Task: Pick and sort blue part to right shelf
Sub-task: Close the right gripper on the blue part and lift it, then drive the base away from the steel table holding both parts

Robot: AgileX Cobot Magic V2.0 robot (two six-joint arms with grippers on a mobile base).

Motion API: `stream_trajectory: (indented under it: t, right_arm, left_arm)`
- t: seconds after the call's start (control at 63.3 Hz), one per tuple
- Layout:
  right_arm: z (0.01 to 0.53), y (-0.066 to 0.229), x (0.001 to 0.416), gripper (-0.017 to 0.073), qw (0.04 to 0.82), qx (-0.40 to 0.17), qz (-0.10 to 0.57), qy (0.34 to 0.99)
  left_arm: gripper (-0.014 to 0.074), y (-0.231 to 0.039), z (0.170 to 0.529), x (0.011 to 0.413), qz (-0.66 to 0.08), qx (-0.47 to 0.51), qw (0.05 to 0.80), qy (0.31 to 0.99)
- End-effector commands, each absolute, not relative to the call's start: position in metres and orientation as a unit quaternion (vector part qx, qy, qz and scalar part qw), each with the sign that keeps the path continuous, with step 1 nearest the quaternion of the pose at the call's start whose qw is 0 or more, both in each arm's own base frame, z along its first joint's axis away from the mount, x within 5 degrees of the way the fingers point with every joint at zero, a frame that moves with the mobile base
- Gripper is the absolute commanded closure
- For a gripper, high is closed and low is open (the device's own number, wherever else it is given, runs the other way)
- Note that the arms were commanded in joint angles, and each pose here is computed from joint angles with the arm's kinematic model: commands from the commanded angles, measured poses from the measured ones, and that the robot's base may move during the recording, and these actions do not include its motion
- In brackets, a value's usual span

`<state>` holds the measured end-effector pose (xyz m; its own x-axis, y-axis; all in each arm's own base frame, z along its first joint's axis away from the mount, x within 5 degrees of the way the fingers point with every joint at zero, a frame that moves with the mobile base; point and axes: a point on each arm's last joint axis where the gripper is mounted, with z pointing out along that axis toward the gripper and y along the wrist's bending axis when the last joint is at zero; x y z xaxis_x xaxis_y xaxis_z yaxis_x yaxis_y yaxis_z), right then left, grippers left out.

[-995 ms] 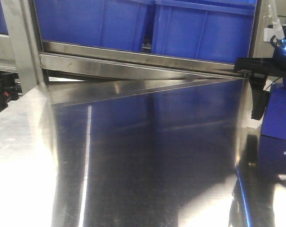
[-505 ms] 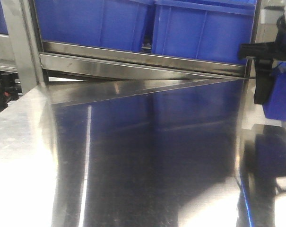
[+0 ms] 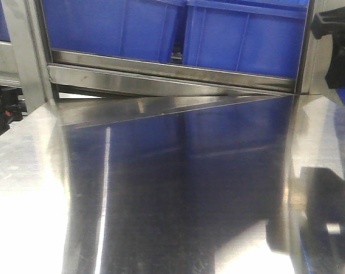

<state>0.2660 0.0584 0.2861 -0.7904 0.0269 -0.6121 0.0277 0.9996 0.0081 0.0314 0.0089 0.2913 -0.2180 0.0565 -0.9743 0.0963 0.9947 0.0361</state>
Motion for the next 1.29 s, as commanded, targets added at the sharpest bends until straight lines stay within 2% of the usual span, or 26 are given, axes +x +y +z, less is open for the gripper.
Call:
stream_trajectory:
  t: [0.0, 0.142, 0.363, 0.616, 0.821, 1.074, 1.279]
  right_arm:
    - [0.307, 0.06, 0.246, 0.0312, 0.41, -0.035, 0.007, 0.911]
    - [0.3, 0.058, 0.213, 0.0312, 0.445, -0.066, 0.02, 0.893]
    - [0.284, 0.041, 0.159, 0.0312, 0.493, -0.081, 0.03, 0.866]
    - [0.282, 0.019, 0.104, 0.0312, 0.559, -0.065, 0.039, 0.825]
    - [0.299, 0.004, 0.064, 0.0312, 0.639, -0.062, 0.039, 0.766]
    - [0.309, -0.008, 0.031, 0.0312, 0.712, -0.077, 0.026, 0.697]
    - [0.314, -0.01, 0.021, 0.0312, 0.744, -0.077, 0.035, 0.662]
  left_arm:
    - [0.028, 0.009, 0.305, 0.027, -0.027, 0.051, 0.672, 0.738]
    - [0.028, 0.01, 0.305, 0.026, -0.023, 0.051, 0.677, 0.734]
    - [0.028, 0.01, 0.305, 0.026, -0.015, 0.053, 0.677, 0.734]
    - [0.028, 0.01, 0.305, 0.026, -0.015, 0.053, 0.677, 0.734]
    - [0.028, 0.01, 0.305, 0.026, -0.015, 0.053, 0.677, 0.734]
    - [0.028, 0.01, 0.305, 0.026, -0.015, 0.053, 0.677, 0.734]
    - [0.028, 0.01, 0.305, 0.026, -0.015, 0.053, 0.677, 0.734]
